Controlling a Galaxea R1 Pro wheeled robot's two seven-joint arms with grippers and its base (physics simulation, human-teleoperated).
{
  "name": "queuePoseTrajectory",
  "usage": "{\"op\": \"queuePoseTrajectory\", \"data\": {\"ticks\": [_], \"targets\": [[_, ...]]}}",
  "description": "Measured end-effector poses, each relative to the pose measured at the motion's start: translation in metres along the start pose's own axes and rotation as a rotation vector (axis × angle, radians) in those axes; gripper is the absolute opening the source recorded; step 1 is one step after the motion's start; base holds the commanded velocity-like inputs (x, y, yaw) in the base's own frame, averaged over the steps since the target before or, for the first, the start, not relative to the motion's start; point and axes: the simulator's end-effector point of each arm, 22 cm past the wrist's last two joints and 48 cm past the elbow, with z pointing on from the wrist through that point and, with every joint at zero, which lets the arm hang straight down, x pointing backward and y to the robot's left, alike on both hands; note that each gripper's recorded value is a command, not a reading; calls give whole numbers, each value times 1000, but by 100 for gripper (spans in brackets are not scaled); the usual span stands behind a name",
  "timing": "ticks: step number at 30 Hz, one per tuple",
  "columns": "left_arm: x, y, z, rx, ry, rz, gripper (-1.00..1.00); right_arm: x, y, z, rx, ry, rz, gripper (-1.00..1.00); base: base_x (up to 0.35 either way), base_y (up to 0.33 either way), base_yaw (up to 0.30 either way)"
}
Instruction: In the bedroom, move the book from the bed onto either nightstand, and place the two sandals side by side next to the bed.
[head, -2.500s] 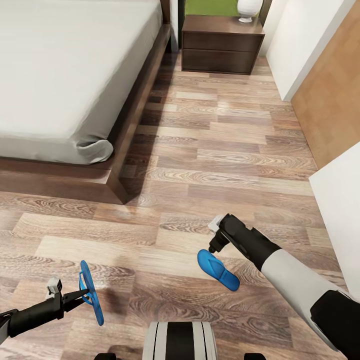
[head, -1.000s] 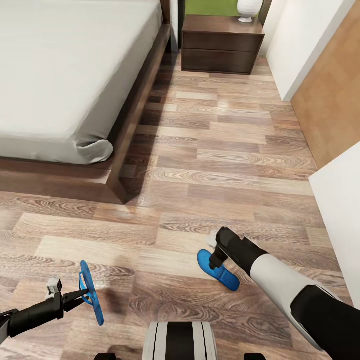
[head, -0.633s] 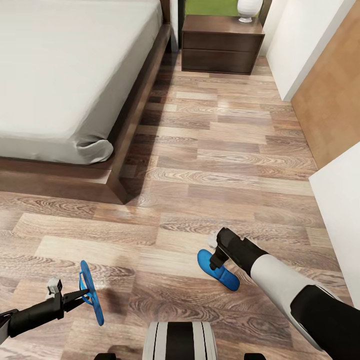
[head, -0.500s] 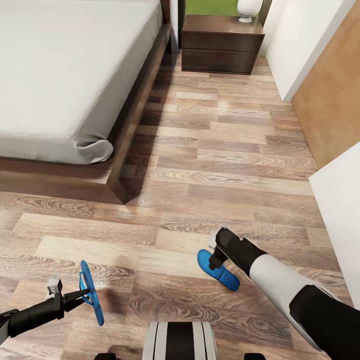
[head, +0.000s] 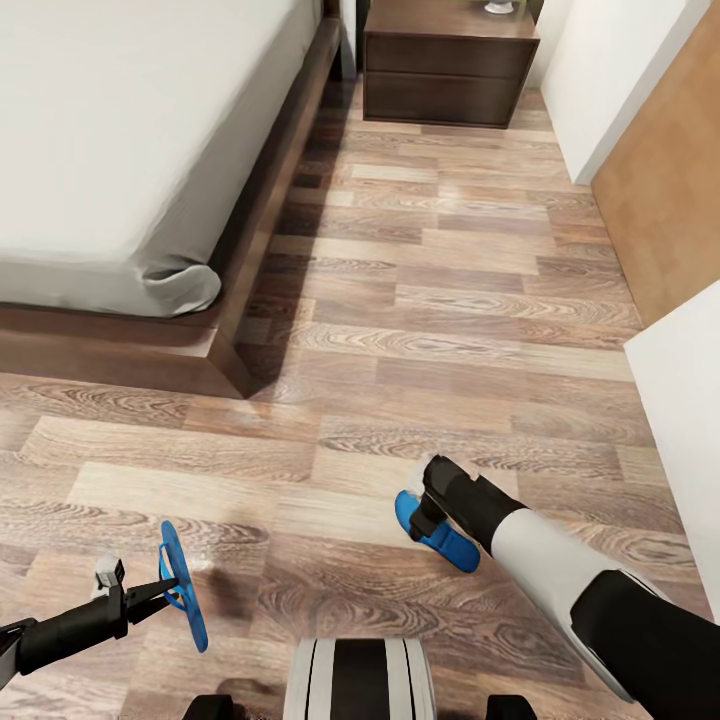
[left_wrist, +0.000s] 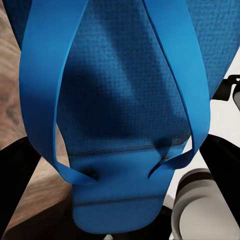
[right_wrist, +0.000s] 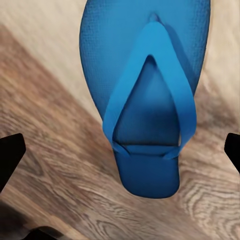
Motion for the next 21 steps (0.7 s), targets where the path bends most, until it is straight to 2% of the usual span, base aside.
{"op": "queuePoseTrajectory", "data": {"ticks": [11, 21], "targets": [[9, 19, 3, -20, 15, -37, -100, 10, 7, 25, -30, 33, 2, 100, 0, 0, 0], [8, 19, 3, -20, 14, -36, -100, 5, -6, 19, -9, 30, 7, 100, 0, 0, 0]]}}
